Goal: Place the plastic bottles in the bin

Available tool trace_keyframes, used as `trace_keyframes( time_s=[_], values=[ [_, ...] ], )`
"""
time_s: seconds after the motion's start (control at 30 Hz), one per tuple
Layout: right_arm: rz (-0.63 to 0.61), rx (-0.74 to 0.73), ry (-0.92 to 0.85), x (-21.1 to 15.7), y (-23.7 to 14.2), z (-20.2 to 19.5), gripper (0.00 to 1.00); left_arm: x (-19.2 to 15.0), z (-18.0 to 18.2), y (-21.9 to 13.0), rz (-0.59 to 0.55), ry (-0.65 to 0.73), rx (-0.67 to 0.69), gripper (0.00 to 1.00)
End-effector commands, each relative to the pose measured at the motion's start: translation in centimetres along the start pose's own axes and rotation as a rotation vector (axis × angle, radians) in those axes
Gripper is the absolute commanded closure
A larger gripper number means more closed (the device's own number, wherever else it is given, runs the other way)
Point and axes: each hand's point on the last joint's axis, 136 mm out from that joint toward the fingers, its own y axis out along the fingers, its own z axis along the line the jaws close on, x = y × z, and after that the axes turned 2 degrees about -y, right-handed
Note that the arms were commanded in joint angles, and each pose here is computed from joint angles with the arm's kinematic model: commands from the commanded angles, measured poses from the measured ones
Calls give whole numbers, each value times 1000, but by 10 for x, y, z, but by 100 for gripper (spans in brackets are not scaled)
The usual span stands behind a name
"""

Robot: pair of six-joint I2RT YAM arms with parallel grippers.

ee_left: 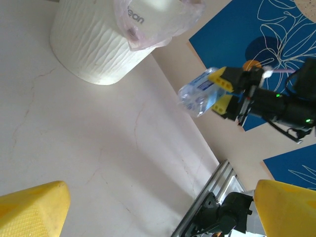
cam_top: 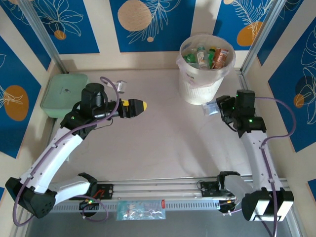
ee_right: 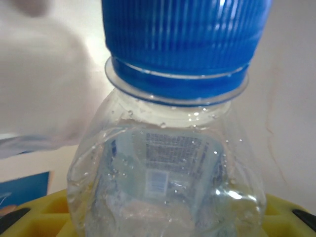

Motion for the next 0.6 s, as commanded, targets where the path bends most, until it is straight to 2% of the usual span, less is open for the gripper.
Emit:
trace_keyframes(
  time_s=[0.0,0.23,0.4,0.57],
  values=[
    [-8,165,-214,13,-14,64,54,9,-4,-6,-18,36,8,5],
    [-3,273,-332,42,-3,170,54,15,-6,-4,-25,39,8,5],
    [36,307,-289,66,43,219,53,15,-3,-3,-24,35,19,4],
    [66,285,-183,92,102,236,53,16,-1,0,-17,26,23,4]
  ],
)
